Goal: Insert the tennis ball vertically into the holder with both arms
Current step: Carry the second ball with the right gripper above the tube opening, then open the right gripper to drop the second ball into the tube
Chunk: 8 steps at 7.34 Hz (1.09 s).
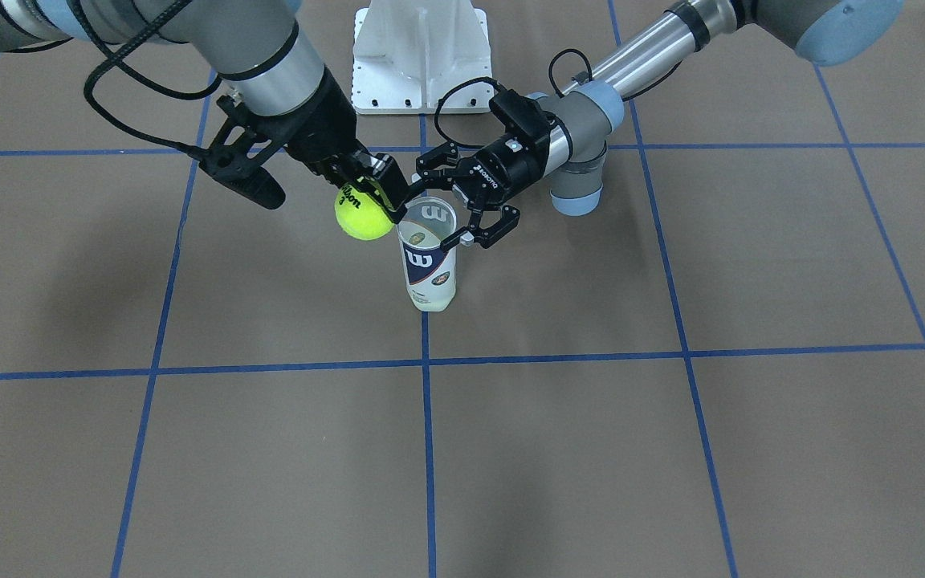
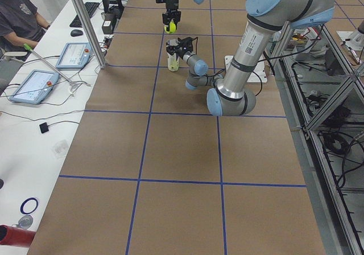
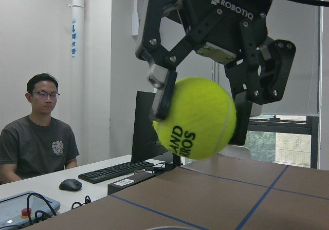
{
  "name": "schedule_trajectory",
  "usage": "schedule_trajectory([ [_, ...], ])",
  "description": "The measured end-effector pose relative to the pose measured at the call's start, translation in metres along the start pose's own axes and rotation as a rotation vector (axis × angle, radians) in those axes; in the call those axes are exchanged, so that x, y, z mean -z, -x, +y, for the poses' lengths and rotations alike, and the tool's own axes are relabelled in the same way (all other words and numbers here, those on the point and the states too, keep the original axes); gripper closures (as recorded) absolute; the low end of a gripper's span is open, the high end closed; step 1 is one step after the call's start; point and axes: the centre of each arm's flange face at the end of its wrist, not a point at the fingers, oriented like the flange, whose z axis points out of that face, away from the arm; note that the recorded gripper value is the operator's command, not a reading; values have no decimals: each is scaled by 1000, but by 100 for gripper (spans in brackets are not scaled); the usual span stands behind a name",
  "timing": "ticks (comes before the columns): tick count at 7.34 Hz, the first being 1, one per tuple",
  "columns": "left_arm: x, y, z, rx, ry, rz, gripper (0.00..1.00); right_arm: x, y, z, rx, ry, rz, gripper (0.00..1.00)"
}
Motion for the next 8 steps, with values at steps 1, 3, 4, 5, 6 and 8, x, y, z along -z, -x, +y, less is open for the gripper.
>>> schedule_trajectory([
  [1,0,0,0,0,0,0,8,-8,5,10,8,10,7,99],
  [3,0,0,0,0,1,0,8,-16,20,20,15,20,14,76],
  [4,0,1,0,-1,1,-1,8,-19,26,21,14,20,17,35],
  [5,0,1,0,-1,0,-1,8,-21,28,21,13,20,19,2],
  [6,0,1,0,-1,0,-1,8,-23,28,21,13,20,23,1],
  [8,0,1,0,0,-1,-1,8,-27,26,23,13,23,29,1],
])
